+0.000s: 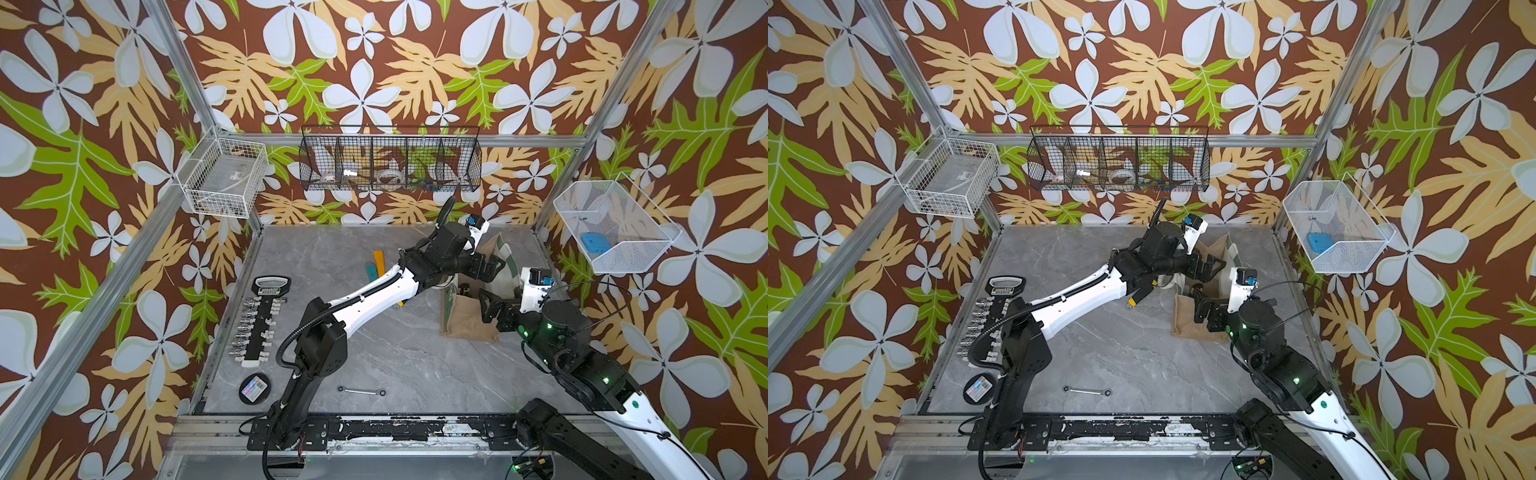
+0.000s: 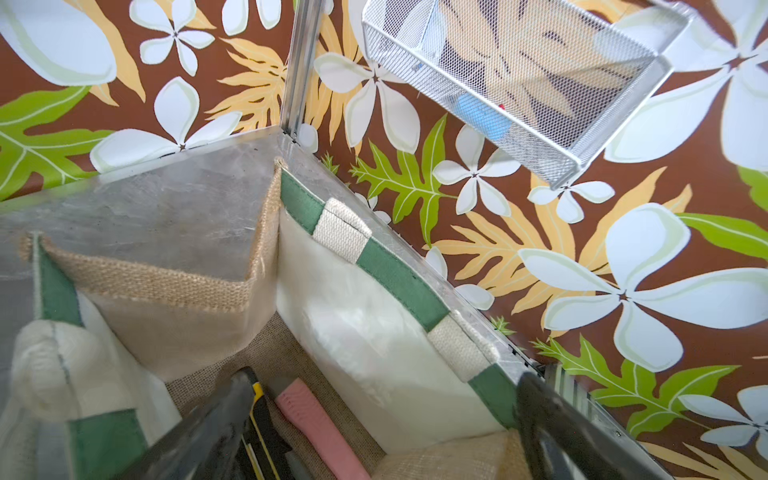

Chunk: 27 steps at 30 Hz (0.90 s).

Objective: Place the art knife into the pouch
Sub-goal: Place the utility knife in the pouch, then pick up the utility knife at the center of the board.

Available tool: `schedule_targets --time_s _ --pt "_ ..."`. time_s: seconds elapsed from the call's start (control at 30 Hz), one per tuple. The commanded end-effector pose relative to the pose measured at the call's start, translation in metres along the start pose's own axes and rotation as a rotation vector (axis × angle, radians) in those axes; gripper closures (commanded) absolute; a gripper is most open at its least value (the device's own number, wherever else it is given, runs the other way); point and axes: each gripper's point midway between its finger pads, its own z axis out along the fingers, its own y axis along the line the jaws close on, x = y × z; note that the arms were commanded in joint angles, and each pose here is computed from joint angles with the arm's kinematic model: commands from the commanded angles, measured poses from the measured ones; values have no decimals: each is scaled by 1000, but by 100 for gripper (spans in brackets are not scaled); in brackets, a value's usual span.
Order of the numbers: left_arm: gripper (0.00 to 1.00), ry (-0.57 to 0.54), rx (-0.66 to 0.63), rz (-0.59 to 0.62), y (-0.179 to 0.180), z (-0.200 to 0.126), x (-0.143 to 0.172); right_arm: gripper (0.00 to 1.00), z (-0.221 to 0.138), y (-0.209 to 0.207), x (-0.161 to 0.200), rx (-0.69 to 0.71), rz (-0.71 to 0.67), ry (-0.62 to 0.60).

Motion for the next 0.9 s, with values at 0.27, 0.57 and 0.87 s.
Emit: schedule_targets --time_s 0.27,0.57,0.87 --pt "0 -166 -173 8 40 -89 -38 3 6 15 -14 -47 -14 -3" --pt "0 -276 -290 -61 77 -181 -8 9 36 44 -28 -105 -17 47" --pt "0 -373 -318 -272 125 -265 65 13 91 106 -6 -180 -101 163"
